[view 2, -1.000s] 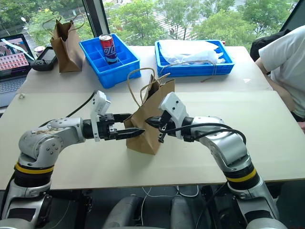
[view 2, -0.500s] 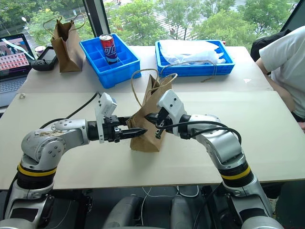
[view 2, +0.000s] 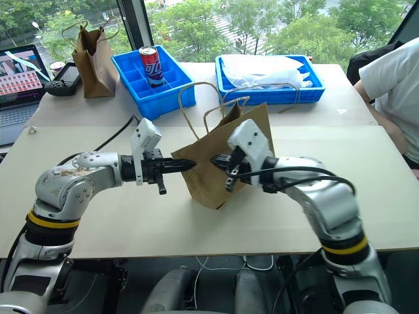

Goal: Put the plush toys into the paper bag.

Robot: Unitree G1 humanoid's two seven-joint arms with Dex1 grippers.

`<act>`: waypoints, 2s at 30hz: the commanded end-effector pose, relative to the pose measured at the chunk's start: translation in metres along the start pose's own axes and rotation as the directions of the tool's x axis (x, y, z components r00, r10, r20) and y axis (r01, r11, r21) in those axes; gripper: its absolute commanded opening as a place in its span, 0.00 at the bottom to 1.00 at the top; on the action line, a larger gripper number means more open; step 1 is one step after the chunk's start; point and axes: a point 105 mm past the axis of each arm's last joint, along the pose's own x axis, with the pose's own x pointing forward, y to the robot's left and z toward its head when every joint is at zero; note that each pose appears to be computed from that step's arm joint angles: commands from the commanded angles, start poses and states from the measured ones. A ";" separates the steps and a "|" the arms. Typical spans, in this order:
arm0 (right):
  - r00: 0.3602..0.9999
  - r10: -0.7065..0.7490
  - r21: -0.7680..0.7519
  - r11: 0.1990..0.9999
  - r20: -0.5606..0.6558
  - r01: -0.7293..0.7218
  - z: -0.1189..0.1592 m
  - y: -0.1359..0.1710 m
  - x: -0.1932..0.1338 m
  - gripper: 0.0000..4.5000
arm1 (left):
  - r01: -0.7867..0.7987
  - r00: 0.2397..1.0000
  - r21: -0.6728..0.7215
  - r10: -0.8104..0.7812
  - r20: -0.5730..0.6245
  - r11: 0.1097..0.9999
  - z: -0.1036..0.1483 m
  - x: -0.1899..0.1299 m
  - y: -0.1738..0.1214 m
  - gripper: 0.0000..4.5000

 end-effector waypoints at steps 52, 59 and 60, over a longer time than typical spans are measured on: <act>0.943 -0.331 0.180 0.927 -0.013 0.328 -0.061 -0.039 -0.101 0.00 | -0.089 0.988 -0.034 0.092 0.122 0.995 -0.006 -0.129 0.060 0.99; 0.901 -0.433 0.220 0.879 0.001 0.422 -0.081 -0.042 -0.094 0.00 | -0.467 0.879 0.026 0.461 0.121 0.884 -0.054 -0.134 0.061 0.99; 0.902 -0.432 0.210 0.881 -0.009 0.424 -0.085 -0.042 -0.093 0.00 | -0.474 0.876 0.021 0.468 0.119 0.880 -0.058 -0.133 0.059 0.99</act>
